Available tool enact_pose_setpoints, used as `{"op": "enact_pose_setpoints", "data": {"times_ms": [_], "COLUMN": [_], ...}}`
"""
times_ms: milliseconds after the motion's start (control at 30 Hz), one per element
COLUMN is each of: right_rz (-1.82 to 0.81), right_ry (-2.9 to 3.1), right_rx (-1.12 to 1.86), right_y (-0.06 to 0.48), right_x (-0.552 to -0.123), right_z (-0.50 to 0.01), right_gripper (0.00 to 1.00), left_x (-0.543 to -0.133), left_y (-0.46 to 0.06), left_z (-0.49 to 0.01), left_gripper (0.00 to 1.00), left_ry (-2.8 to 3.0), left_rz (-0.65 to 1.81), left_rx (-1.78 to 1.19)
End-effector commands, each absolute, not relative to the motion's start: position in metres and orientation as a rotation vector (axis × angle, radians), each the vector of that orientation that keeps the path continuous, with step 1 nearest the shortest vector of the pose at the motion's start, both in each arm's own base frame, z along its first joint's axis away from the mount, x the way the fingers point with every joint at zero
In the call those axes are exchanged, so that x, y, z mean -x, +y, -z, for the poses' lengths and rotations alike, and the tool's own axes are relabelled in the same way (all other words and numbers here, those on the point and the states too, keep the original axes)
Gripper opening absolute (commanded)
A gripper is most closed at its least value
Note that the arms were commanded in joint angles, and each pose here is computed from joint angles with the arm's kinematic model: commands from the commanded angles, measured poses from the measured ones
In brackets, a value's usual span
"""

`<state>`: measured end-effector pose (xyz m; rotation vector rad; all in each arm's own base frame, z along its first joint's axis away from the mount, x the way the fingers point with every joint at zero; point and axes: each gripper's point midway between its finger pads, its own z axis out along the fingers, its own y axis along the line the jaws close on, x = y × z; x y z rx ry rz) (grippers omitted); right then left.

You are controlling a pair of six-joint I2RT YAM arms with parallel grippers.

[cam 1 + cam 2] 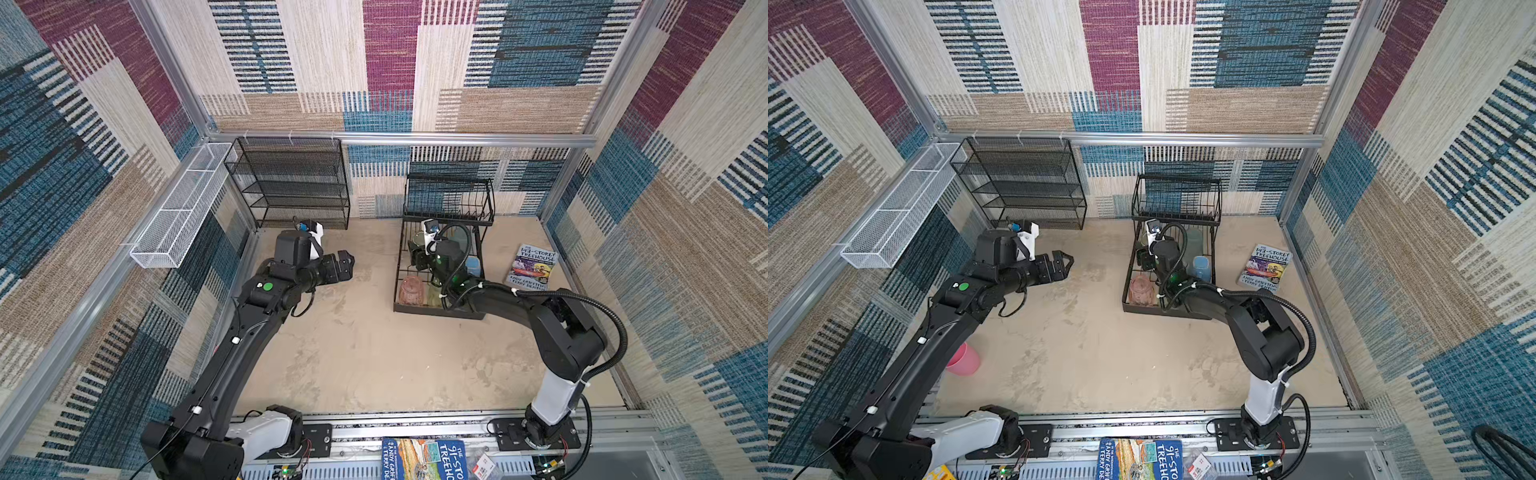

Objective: Load cups into a dish rack
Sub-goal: Place the cup upside down at the dish rack.

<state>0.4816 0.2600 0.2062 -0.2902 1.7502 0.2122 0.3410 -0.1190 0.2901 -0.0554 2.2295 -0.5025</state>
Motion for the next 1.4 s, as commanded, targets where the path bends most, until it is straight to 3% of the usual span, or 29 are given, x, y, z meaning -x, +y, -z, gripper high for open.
{"op": "enact_pose_setpoints", "data": {"times_ms": [0,1367], "right_rz": [-0.201,-0.152], "right_ry": [1.707,1.856], "right_rx": [0.296,0.256], "right_y": [0.265,0.261], "right_x": [-0.49,-0.545], "right_z": [-0.212,-0.141], "right_gripper": [0.52,0.54], "left_x": [-0.344,-0.351], "left_y": [-0.121,-0.113], "left_z": [-0.3,-0.3], "left_gripper": [0.98,0.96], "left_ry": [2.178,2.146], "left_rz": [0.536,0.69], "left_rx": [0.029,0.125]}}
